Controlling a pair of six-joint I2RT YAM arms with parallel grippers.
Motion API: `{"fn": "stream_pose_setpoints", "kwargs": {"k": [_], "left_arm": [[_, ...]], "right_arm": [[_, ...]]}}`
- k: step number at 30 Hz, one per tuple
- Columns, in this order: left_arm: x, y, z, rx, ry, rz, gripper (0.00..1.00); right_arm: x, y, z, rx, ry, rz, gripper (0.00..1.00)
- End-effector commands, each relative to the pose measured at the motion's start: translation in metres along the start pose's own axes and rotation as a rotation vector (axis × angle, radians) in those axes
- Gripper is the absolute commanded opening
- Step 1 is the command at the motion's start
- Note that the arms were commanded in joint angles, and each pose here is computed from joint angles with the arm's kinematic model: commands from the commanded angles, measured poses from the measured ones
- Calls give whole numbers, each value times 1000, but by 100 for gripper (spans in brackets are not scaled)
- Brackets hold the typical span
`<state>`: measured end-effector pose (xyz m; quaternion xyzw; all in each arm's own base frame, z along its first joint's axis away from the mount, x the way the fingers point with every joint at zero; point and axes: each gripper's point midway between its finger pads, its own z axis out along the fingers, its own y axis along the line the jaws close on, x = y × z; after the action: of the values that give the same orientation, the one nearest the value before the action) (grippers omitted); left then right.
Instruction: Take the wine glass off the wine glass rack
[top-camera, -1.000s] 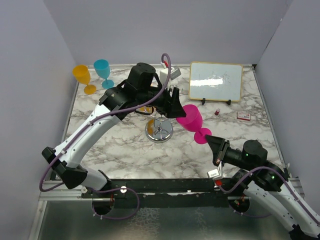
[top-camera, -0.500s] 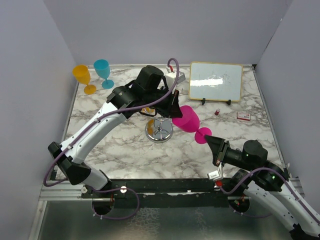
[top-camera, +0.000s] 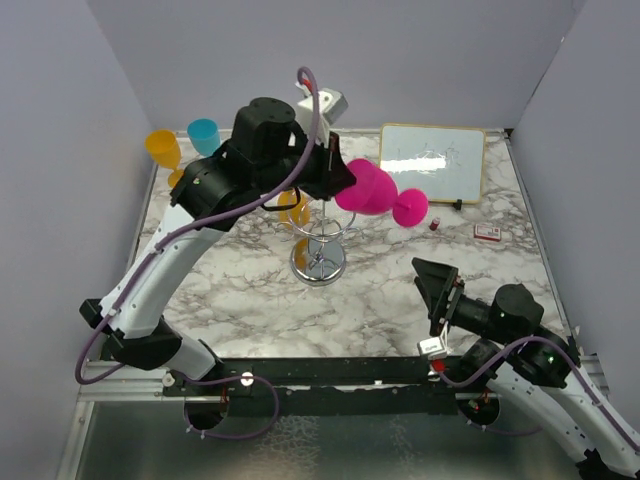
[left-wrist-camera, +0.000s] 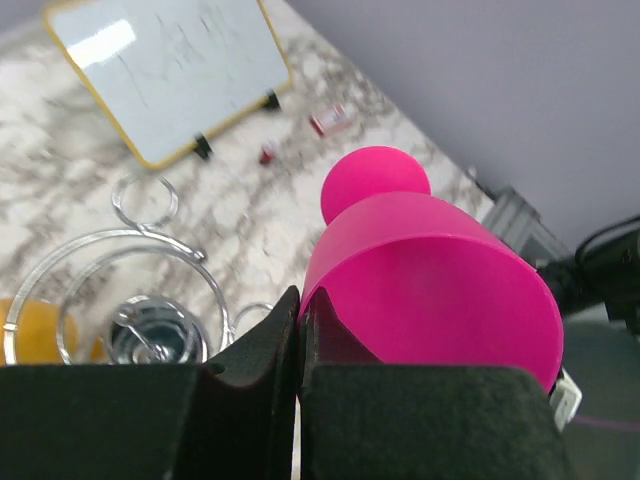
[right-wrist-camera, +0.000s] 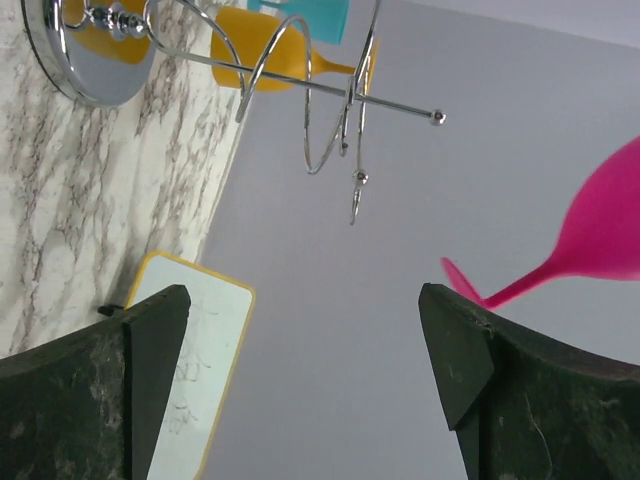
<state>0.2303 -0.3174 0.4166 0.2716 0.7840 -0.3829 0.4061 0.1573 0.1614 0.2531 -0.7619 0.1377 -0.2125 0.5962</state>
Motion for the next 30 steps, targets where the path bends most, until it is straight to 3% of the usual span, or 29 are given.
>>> {"fn": "stream_pose_setpoints", "kwargs": {"k": [1, 6, 15, 22, 27, 30], "left_arm": [[-67, 38, -44, -284, -248, 54, 0], [-108, 97, -95, -630, -407, 71, 0], [-106, 219, -165, -1000, -423, -38, 0], [-44, 298, -193, -1202, -273, -187, 0], [15, 344, -202, -1257, -168, -335, 0], [38, 367, -207, -1308, -124, -385, 0]], "right_arm": [[3, 3, -4, -8, 25, 117, 100], [-13, -21, -11, 62, -75, 276, 100], [-18, -64, 0, 139, -171, 643, 100], [-17, -85, 9, 195, -216, 837, 100], [14, -111, 4, 370, -113, 1161, 100], [26, -117, 6, 401, -65, 1274, 100]]}}
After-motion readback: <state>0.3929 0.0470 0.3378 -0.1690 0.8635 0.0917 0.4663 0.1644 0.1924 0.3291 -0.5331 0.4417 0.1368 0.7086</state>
